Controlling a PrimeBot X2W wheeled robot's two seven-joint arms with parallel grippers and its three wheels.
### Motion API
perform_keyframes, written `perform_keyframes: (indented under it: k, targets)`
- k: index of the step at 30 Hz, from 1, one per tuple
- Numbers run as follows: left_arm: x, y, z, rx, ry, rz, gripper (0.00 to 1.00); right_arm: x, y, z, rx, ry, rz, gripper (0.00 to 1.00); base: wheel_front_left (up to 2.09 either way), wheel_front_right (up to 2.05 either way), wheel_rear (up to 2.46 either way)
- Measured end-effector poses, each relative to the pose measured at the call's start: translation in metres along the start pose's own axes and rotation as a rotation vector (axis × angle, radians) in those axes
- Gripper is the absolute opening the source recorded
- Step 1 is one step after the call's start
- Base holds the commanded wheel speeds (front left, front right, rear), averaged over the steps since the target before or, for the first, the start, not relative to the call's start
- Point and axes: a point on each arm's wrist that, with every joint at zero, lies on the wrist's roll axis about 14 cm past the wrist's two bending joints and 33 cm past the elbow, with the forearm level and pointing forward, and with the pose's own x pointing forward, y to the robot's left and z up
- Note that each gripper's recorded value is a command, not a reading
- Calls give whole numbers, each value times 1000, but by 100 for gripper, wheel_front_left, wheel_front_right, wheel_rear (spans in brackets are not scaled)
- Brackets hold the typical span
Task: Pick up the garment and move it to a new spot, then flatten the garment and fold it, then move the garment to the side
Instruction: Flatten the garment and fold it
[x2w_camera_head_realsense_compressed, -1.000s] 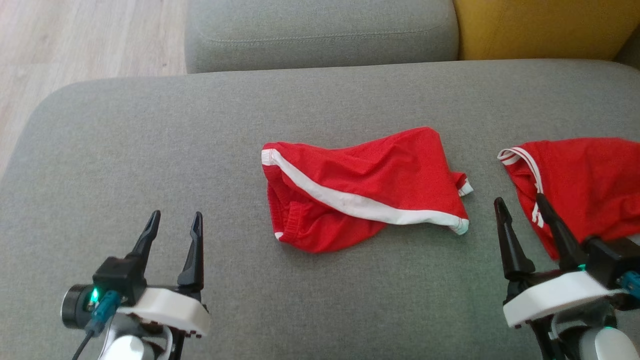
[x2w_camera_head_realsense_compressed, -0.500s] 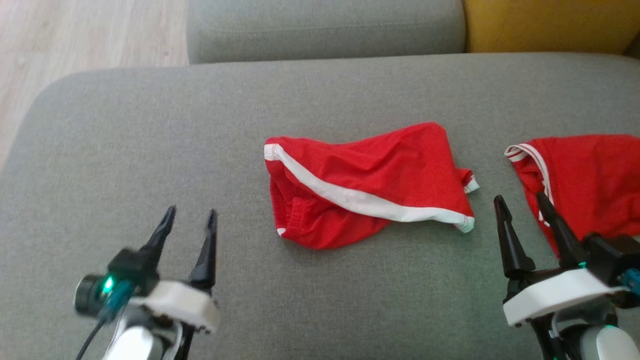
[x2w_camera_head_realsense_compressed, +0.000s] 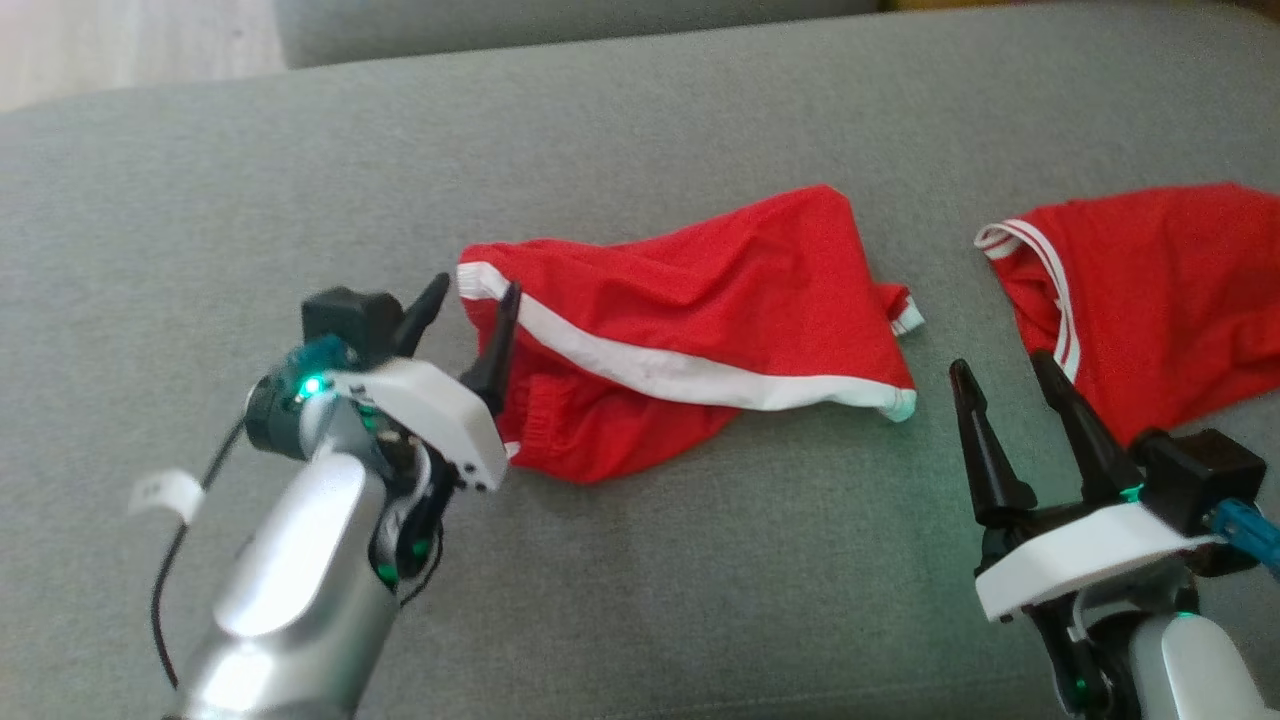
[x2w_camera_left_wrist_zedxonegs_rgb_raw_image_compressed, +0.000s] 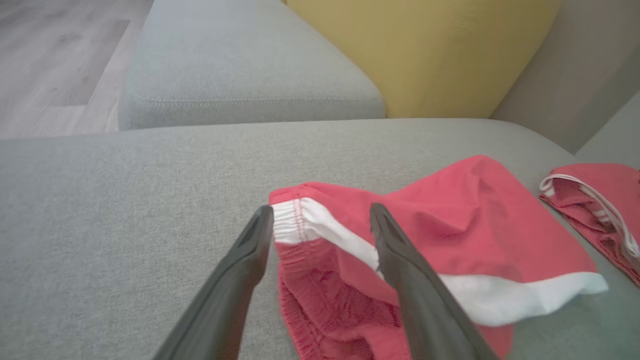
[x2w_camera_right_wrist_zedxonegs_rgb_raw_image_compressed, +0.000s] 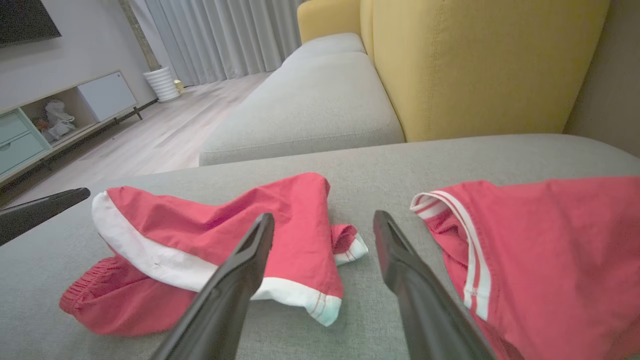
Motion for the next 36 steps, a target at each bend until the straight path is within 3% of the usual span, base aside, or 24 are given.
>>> perform_keyframes:
  k: [6,7,9,16,24,32,33,34,35,36]
  targets:
    - [20,10,-22,-30,103,8,100,-2,-11,-16,24,50,-35,100,0,0,0]
    - [25,13,-28,-47,129,13,78,-2,-14,-20,33,59,-42,100,0,0,0]
    - [27,14,-34,-49,151,9,0,-3,-14,-22,38,65,-45,100,0,0,0]
    - [29,13,-29,-49,120,7,0,1,-8,-29,36,95,-23,100,0,0,0]
    - [24,16,-34,-40,120,12,0,2,11,-81,58,268,41,100,0,0,0]
    - [21,19,-38,-40,117,21,0,30,8,-87,62,273,48,100,0,0,0]
    - [21,20,-37,-40,113,22,0,30,9,-91,61,286,49,89,0,0,0]
    - [21,20,-37,-39,109,23,0,31,9,-94,60,296,50,42,0,0,0]
    - [21,20,-36,-39,108,22,0,31,9,-96,61,301,51,9,0,0,0]
    - [21,20,-36,-40,105,20,0,31,10,-97,66,304,52,0,0,0,0]
